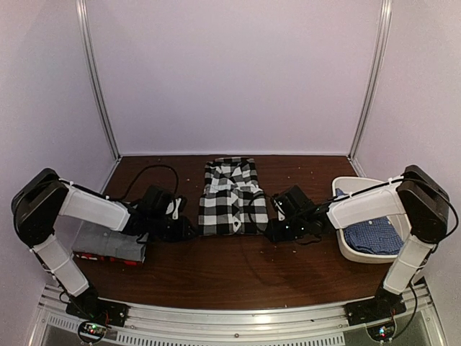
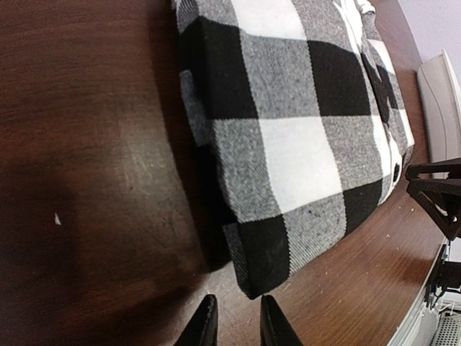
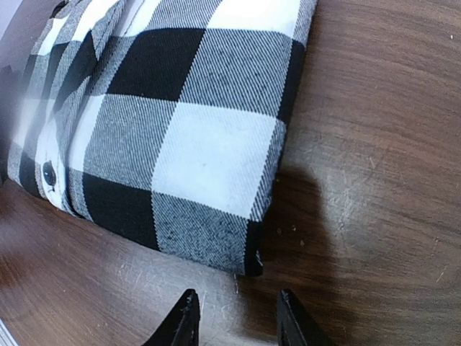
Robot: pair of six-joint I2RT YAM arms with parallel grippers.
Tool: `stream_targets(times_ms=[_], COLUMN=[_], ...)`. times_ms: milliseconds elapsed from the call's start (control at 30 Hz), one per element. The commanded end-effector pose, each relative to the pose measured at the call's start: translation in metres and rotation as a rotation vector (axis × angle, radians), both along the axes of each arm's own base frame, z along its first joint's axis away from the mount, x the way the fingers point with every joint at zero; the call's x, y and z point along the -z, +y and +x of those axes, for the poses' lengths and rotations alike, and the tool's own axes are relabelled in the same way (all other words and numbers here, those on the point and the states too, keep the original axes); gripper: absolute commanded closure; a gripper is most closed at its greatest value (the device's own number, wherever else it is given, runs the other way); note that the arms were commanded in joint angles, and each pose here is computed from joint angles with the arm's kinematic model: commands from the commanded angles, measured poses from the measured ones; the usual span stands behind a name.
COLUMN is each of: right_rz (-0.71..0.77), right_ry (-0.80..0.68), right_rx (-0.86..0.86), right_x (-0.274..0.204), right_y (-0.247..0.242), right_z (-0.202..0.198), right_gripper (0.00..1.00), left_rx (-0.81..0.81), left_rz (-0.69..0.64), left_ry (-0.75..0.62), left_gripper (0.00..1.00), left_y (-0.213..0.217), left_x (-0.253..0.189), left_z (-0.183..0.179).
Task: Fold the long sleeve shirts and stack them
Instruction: Pick up the 2/3-rectangle-folded shirt from the center of the board.
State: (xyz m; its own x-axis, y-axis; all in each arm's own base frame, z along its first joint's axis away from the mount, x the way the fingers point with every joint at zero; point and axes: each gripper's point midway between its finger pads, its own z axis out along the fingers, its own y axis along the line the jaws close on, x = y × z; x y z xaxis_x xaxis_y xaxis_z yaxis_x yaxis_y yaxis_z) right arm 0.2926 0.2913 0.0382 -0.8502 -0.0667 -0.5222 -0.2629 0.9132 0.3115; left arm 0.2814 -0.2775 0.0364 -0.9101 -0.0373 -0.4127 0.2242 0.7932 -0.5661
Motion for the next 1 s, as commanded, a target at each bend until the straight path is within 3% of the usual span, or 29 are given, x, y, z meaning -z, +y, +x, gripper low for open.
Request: stream_targets(times_ms=[0, 733, 867, 967], right_rz=[0.042, -0.002, -0.016, -0.016], right_ry=[-0.008, -0.012, -0.023, -0.031], right_rx=[-0.003, -0.017, -0.023, -0.040], right_x=[0.000, 0.014, 0.013, 0.010], right_y=[0.009, 0.014, 0.013, 0.016], right_z=[0.001, 0.009, 0.011, 0.011], right_gripper=[0.63, 0.70, 0.75, 0.87], left_rx=[0.012, 0.037, 0.031, 0.033], left_rz=[-0.068, -0.097, -0.099, -0.097], left_ry=[-0.022, 0.015, 0.020, 0.023], left_gripper=[0.78, 0.79, 0.86, 0.95], left_y=[-0.011, -0.028, -0.030, -0.031], left_x=[-0.005, 0.007, 0.005, 0.003], left_z=[0.002, 0.010, 0.012, 0.013])
